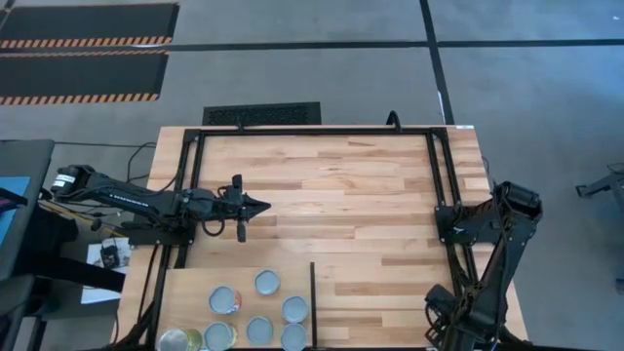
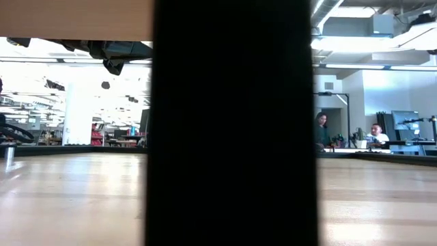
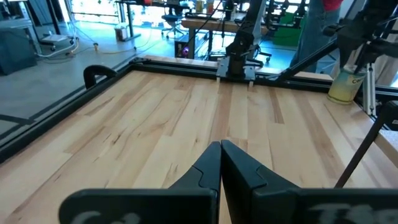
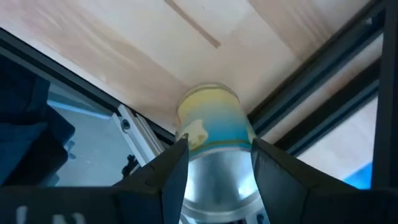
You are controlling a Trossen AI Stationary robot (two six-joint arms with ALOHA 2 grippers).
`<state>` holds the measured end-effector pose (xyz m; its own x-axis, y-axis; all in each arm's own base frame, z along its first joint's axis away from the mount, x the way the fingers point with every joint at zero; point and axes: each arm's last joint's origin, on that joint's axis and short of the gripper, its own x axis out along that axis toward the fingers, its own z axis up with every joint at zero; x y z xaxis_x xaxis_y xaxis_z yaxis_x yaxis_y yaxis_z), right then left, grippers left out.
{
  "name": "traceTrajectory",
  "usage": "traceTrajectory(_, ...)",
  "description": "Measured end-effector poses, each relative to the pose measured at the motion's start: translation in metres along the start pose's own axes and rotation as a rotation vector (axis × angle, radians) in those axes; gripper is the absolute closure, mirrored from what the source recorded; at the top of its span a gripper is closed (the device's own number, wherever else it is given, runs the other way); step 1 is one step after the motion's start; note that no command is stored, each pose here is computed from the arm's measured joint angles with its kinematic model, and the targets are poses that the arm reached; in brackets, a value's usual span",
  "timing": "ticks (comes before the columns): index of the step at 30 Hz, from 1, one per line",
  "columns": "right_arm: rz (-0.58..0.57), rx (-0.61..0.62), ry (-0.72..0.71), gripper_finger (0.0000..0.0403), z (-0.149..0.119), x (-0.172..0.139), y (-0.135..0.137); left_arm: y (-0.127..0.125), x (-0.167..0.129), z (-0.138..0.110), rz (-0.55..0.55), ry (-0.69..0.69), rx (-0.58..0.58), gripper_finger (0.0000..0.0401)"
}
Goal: Pick and place cans onto a shelf
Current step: Put the canned carrots on the shelf
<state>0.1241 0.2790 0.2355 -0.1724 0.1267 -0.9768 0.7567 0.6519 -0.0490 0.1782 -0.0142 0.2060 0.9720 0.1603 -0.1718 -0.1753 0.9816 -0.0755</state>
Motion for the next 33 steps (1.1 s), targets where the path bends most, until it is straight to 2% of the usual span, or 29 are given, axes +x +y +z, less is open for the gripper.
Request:
traceTrajectory(6,-0.013,0.015,0.05,0.0209,-0.002,0.0,0.0,0.0,0.0,0.0,0.0,0.001,0.0,0.0401)
traceTrajectory(14,0.055,0.045,0.083,0.0215,-0.007,0.0,0.006,0.0,0.0,0.0,0.0,0.002,0.0,0.0401)
traceTrajectory(23,0.101,0.065,0.069,0.0243,-0.009,0.008,0.008,0.0,0.0,-0.002,0.002,0.019,0.005,0.0401)
traceTrajectory(27,0.086,0.065,0.069,0.0258,-0.006,0.012,0.01,0.0,0.0,-0.002,0.003,0.019,-0.003,0.0401)
traceTrajectory(33,0.077,0.005,0.071,0.0301,-0.004,0.016,0.013,0.0,0.0,-0.002,0.003,0.018,-0.003,0.0401)
